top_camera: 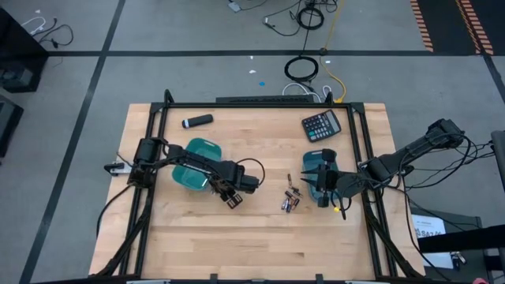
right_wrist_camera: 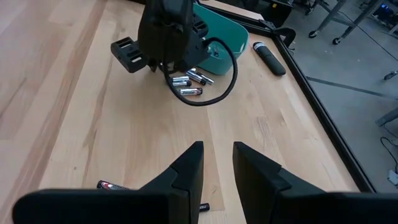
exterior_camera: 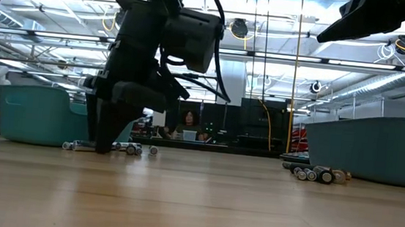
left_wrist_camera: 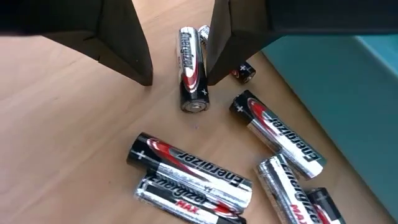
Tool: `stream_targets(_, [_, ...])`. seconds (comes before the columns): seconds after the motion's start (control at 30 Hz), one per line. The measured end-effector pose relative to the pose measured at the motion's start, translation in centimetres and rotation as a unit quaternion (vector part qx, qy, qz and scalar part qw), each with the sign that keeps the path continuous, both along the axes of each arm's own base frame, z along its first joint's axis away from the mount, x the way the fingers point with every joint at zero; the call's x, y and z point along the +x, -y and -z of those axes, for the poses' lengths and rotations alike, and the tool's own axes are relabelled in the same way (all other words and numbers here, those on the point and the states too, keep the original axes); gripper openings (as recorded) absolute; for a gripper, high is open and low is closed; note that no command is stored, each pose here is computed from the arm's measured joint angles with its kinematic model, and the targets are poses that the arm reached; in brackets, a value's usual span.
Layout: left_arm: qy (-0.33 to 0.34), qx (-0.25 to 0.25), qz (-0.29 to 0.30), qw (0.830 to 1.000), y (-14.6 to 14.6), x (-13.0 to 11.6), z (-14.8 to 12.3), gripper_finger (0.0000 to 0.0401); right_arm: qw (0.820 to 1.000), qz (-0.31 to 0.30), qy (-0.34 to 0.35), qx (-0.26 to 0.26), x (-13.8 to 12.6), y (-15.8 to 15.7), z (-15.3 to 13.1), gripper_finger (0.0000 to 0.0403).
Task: Sort batteries
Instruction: Put the silver battery into the green bin
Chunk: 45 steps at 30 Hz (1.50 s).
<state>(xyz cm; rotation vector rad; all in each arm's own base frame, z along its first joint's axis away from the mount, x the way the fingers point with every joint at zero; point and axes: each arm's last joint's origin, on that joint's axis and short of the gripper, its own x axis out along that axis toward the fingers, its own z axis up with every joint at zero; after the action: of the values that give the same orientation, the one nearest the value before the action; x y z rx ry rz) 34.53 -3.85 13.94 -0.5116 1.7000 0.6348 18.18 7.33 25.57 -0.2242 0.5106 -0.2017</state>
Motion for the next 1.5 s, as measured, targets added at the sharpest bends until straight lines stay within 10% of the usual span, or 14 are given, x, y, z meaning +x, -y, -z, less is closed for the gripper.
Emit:
stream_targets(0.4, [0.03, -0.009, 0.055, 0.998, 0.4, 0.2, 0.2, 0.0045, 1.0, -0.001, -0.003, -0.004, 0.0, 0.0, 0.0, 0.0077])
stream_targets(1.17, [-0.105, 0.105, 0.082, 0.985, -1.9, -2.0, -7.5, 0.0044, 1.0, -0.001, -0.001, -0.006, 0.0, 0.0, 0.0, 0.0077])
stream_targets(1.5, [-0.103, 0.124, 0.034, 0.986, -4.9, -4.7, -8.5, 0.0206, 1.0, 0.0, -0.006, -0.005, -0.1, 0.0, 0.1, 0.0077])
